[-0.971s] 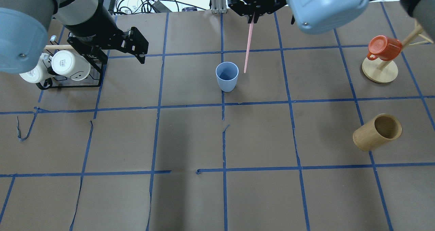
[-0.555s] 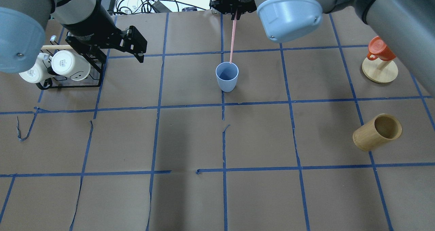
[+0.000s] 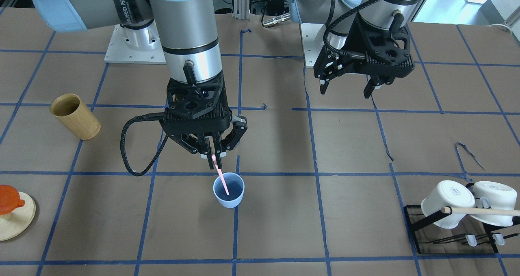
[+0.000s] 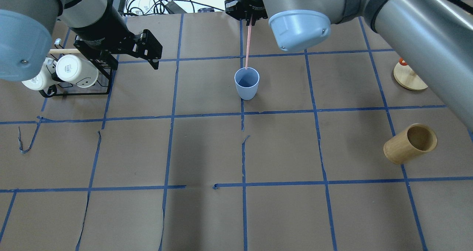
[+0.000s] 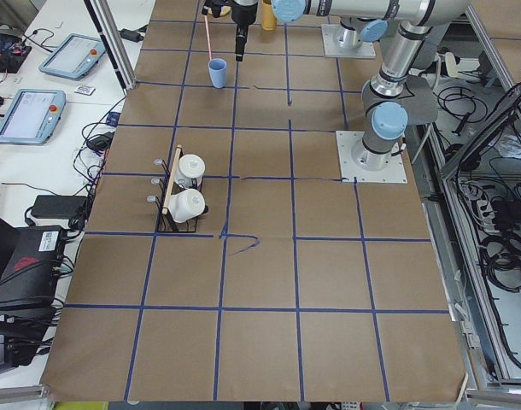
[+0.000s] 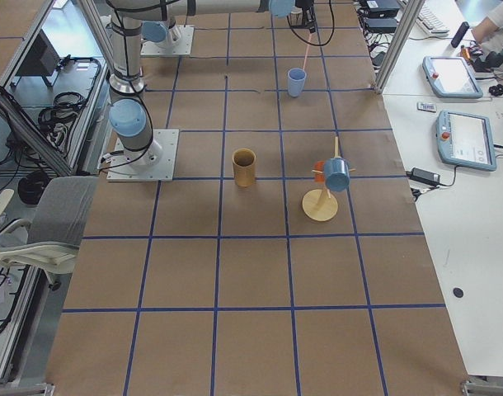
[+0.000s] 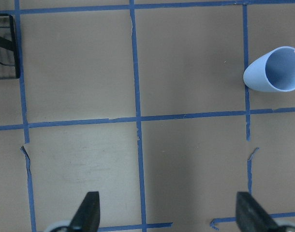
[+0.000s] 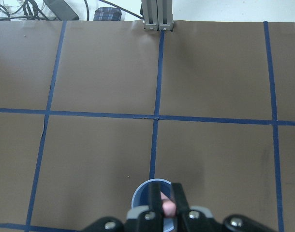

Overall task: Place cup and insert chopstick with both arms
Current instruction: 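Lower the chopstick into the blue cup and open the right gripper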

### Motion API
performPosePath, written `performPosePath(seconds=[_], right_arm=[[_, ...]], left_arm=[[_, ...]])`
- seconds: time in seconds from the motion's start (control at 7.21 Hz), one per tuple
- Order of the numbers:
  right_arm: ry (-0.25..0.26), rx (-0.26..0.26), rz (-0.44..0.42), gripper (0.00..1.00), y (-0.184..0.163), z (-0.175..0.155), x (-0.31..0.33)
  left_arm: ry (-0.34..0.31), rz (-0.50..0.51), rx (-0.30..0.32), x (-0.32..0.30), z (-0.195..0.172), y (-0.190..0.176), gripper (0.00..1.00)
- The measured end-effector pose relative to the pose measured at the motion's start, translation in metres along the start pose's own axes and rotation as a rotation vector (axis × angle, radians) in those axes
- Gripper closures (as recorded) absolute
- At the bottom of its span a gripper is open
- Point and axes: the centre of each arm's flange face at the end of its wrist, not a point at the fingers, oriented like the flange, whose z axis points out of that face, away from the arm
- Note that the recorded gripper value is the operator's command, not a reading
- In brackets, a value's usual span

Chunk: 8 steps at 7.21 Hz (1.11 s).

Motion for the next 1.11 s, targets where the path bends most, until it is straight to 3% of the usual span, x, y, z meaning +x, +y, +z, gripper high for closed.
performPosePath(seconds=[0.42,0.55,0.83,0.97,1.11], right_arm=[[0.003,-0.033,-0.003,0.99,0.01,0.029,-0.001],[0.003,-0.035,-0.003,0.88,0.01,0.044,-0.001],[0.004,-0.052,0.002,0.83,0.017,0.066,-0.003],[0.004,-0.063,0.004,0.67,0.025,0.073,-0.008],[0.005,-0.066,0.001,0.32,0.03,0.076,-0.011]], left_arm=[[-0.006,0.001,-0.002,-0.001,0.001,0.002,0.0],[-0.006,0.0,0.001,-0.003,-0.001,0.001,0.0],[-0.004,0.002,-0.001,-0.002,0.0,-0.002,0.0],[-0.002,0.002,0.003,-0.002,-0.001,-0.002,0.0],[0.0,0.001,0.006,-0.003,-0.003,-0.001,0.0]])
